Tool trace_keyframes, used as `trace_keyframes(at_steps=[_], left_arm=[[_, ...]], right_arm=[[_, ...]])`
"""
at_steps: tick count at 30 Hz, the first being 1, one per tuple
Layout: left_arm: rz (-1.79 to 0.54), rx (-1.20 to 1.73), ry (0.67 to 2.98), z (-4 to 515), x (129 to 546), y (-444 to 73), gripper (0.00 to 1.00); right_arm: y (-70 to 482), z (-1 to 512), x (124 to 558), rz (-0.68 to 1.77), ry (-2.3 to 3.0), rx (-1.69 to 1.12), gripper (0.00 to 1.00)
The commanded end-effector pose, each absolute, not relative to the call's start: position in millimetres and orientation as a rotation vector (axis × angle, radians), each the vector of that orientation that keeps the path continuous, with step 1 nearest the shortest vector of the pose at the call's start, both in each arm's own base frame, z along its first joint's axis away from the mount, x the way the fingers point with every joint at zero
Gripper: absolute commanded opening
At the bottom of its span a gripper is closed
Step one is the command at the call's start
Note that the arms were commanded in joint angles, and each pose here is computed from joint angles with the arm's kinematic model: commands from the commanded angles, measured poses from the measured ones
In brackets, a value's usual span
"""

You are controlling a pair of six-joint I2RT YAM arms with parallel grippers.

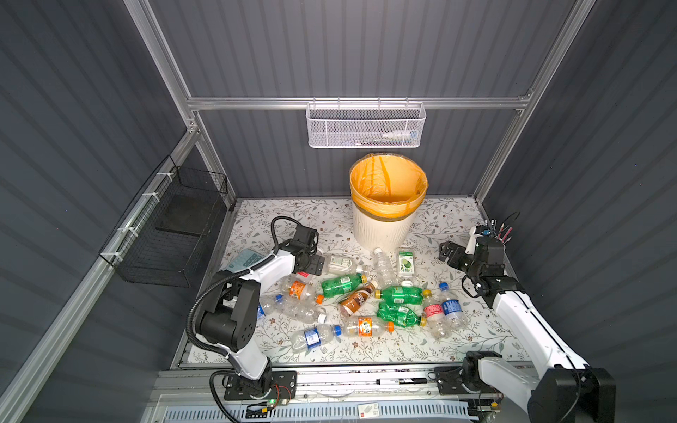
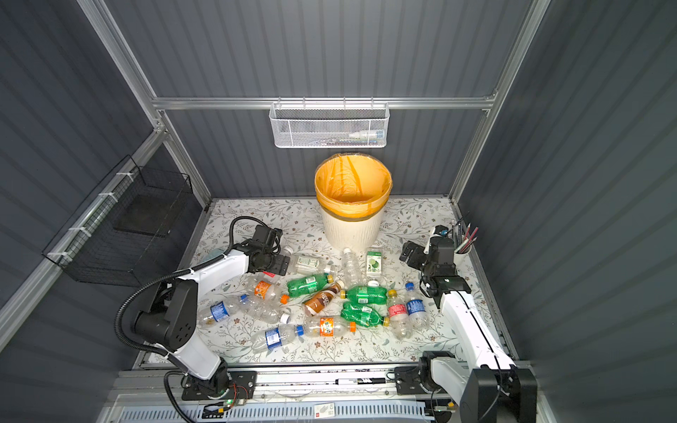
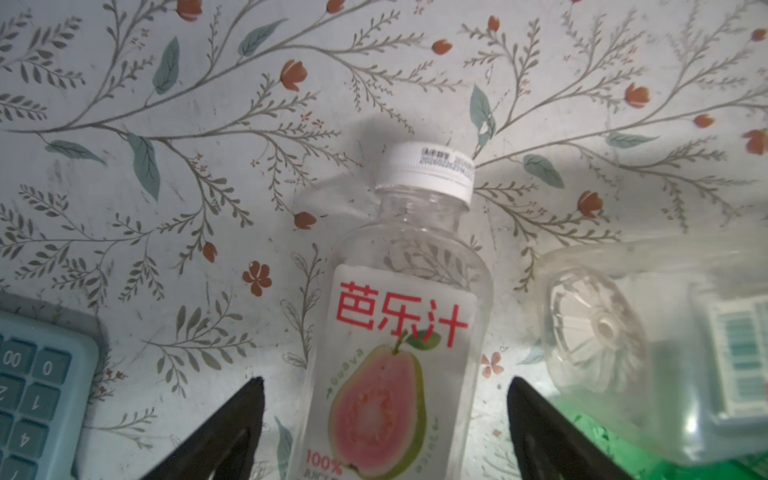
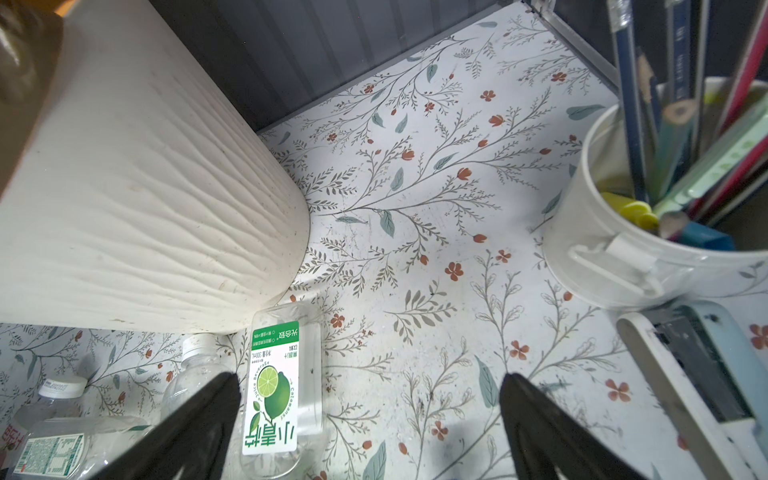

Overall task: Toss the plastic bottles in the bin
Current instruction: 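Lift the pink-labelled juice bottle with the left gripper while the right draws back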

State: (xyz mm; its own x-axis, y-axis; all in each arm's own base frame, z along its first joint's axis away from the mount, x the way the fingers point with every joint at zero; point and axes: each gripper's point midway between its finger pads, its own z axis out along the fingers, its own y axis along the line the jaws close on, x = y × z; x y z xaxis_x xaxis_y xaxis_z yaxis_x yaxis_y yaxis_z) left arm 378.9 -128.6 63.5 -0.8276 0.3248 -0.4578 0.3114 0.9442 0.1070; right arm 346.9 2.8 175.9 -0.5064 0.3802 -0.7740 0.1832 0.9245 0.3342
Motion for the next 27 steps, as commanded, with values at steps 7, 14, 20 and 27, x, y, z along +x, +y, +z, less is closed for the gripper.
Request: trace_keyframes(at_steps=[7,14,20,27], left_arm=[[0.091,0.493,2.720,47,388,-129,0.87],[0.107,0.530,2.764,37,395,-132,0.69],[0.096,0.466,2.713,52,402,-133,0.51],[0.009,0.275,2.443,148,430,-133,0.47]], right_arm=[[1,171,346,0.283,2.105,0.410,0.99],[-2,168,344,0.277,2.112,0.413,0.99],[-6,166,341,0.276,2.112,0.425,0.99],[-12,171,336,0.272,2.084,0.447,0.99]])
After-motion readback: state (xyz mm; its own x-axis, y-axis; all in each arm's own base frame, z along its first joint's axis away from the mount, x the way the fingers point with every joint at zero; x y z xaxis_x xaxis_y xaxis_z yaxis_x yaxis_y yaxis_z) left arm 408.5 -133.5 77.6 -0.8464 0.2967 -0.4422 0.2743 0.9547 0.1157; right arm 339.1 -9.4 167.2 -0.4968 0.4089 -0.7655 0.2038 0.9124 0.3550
